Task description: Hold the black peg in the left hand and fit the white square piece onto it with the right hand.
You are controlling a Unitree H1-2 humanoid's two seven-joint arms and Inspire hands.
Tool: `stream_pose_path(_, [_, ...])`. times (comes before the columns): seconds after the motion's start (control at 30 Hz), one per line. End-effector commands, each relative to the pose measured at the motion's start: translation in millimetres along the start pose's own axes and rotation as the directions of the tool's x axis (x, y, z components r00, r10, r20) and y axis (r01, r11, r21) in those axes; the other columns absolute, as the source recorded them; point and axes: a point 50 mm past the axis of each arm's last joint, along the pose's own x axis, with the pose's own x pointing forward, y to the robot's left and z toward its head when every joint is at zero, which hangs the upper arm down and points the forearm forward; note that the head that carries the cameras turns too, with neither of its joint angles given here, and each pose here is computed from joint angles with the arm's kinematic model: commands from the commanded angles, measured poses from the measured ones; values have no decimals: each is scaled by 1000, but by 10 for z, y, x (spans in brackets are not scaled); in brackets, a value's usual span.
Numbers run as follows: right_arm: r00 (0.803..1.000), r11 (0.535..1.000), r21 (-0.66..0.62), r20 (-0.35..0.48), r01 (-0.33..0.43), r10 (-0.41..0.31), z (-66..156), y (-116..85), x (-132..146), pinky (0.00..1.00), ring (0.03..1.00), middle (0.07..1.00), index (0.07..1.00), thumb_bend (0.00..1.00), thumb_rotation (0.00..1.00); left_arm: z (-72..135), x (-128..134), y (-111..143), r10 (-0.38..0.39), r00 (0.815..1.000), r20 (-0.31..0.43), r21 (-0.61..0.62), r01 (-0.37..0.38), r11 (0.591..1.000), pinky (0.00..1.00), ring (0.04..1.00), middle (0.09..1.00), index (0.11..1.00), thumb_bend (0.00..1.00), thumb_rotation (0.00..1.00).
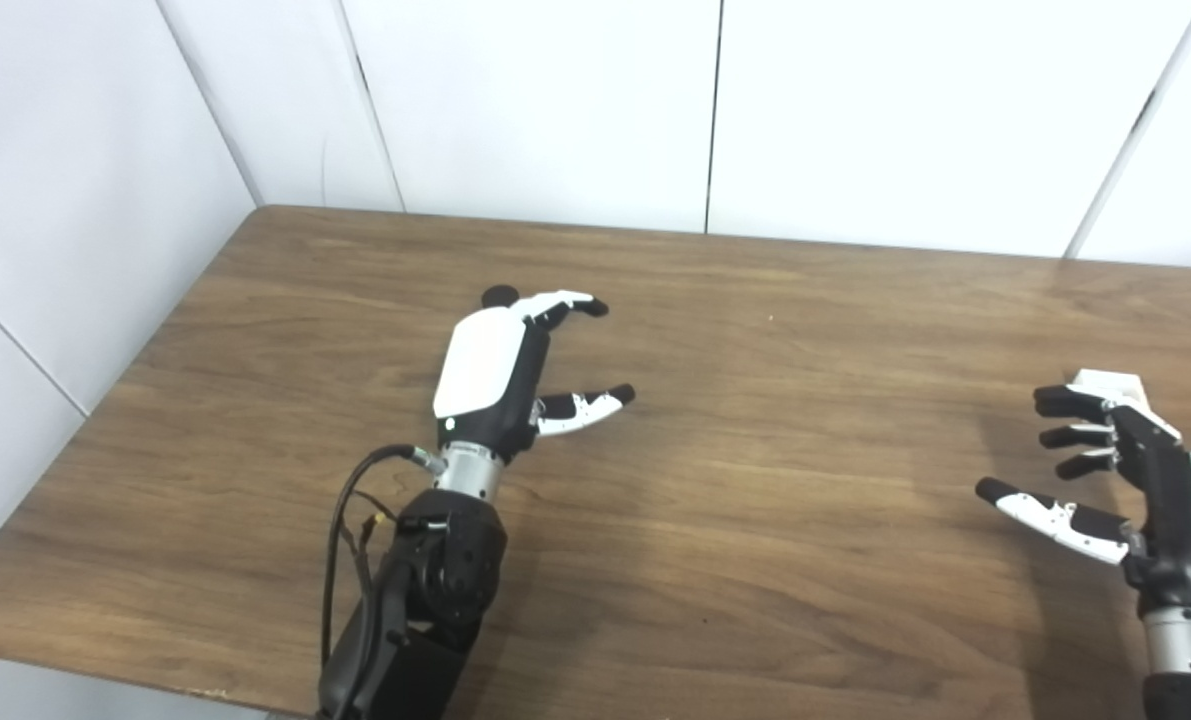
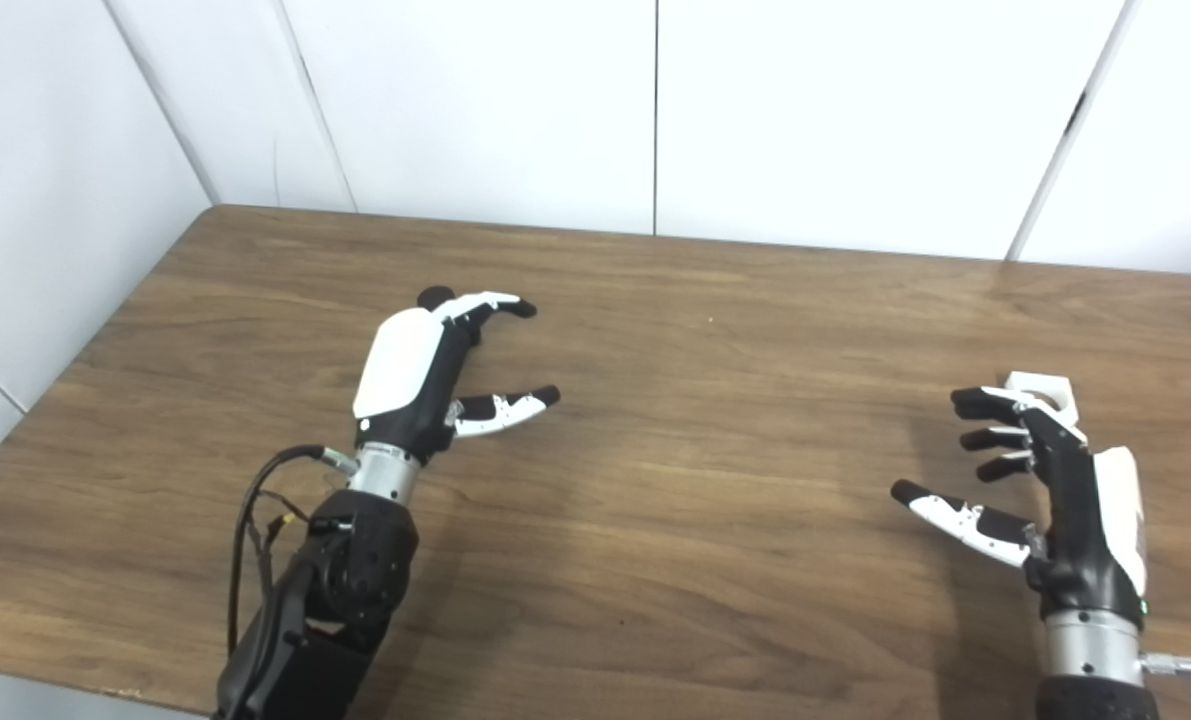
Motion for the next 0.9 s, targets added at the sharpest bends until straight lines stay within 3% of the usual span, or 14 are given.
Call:
stream_pose_path(0.0, [997, 999, 3, 66, 36, -36, 151, -87, 101, 455, 600, 678, 665, 670, 0, 63, 210, 253, 118, 992, 55, 64, -121, 991, 745, 873, 834, 691, 706, 295])
stream_pose_path(0.17, [998, 999, 12, 55, 34, -34, 154, -88, 92, 451, 602, 678, 665, 670, 0, -17, 311, 385, 168, 985, 44, 113, -172, 979, 811, 968, 891, 683, 714, 301])
stream_pose_path(0.43, [998, 1000, 5, 53, 29, -29, 173, -118, 98, 447, 603, 674, 669, 661, 0, -114, 400, 482, 204, 979, 13, 149, -204, 968, 897, 984, 912, 675, 758, 273])
stream_pose_path(0.57, [998, 1000, 7, 48, 30, -30, 180, -120, 105, 449, 601, 673, 665, 669, 0, -150, 441, 509, 213, 977, -9, 180, -208, 961, 990, 999, 931, 688, 756, 328])
stream_pose_path(0.87, [998, 999, 8, 52, 33, -33, 189, -125, 99, 443, 595, 673, 662, 675, 0, -201, 510, 507, 270, 957, -110, 314, -224, 922, 973, 1000, 958, 701, 813, 417])
